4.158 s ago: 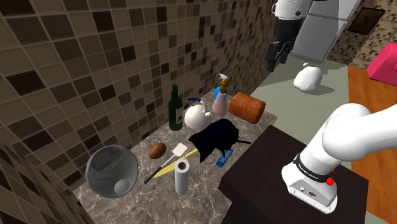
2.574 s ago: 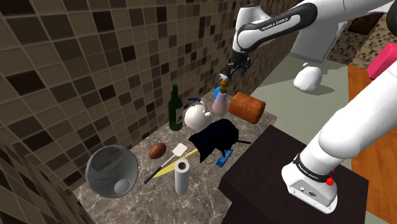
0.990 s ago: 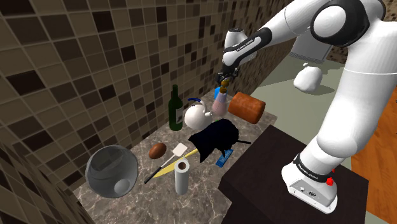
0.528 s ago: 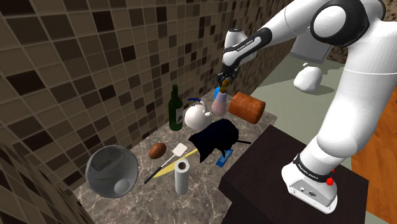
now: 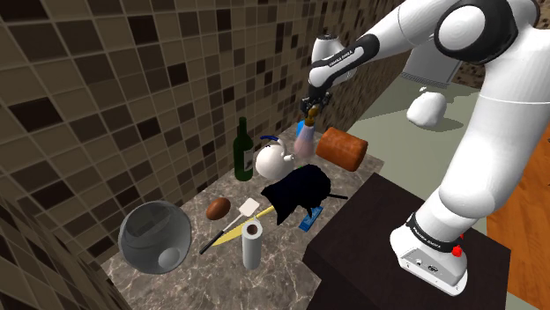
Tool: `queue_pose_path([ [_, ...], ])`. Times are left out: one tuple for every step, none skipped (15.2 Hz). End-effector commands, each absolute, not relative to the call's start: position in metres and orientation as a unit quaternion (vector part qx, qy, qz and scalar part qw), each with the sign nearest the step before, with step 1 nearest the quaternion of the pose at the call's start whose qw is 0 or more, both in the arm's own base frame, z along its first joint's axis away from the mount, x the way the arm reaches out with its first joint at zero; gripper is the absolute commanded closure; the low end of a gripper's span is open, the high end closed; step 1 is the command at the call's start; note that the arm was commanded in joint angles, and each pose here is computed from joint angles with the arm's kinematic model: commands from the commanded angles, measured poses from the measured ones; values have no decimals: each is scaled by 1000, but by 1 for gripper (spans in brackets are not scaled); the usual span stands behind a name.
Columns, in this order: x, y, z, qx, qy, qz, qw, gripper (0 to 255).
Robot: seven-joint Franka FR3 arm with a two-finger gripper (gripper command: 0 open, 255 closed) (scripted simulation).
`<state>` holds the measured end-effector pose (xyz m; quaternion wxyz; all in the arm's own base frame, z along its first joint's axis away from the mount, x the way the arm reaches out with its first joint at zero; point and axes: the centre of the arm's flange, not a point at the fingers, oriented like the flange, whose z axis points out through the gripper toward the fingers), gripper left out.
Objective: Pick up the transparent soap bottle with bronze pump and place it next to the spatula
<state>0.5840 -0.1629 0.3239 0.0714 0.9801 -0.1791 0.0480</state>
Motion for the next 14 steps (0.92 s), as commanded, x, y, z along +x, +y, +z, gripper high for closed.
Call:
queue_pose_path([
  [584, -163, 336, 980, -179, 48, 71, 255],
  [584, -163, 341, 980, -179, 48, 71, 255],
  [584, -163, 346, 980, -179, 48, 71, 255],
  [584, -163, 351, 980, -179, 48, 71, 255],
  [584, -163, 357, 980, -179, 48, 71, 255],
  [584, -163, 362, 980, -179, 48, 71, 255],
  [584, -163, 367, 980, -179, 48, 71, 255],
  [584, -163, 373, 980, -179, 48, 71, 255],
  [584, -163, 378, 980, -179, 48, 71, 255],
  [584, -163, 383, 980, -179, 48, 71, 255],
  [584, -163, 388, 980, -179, 48, 71, 255],
  [584, -163, 394, 980, -179, 48, 71, 255],
  [584, -163, 399, 980, -179, 48, 71, 255],
  [584, -163, 404, 980, -179, 48, 71, 255],
])
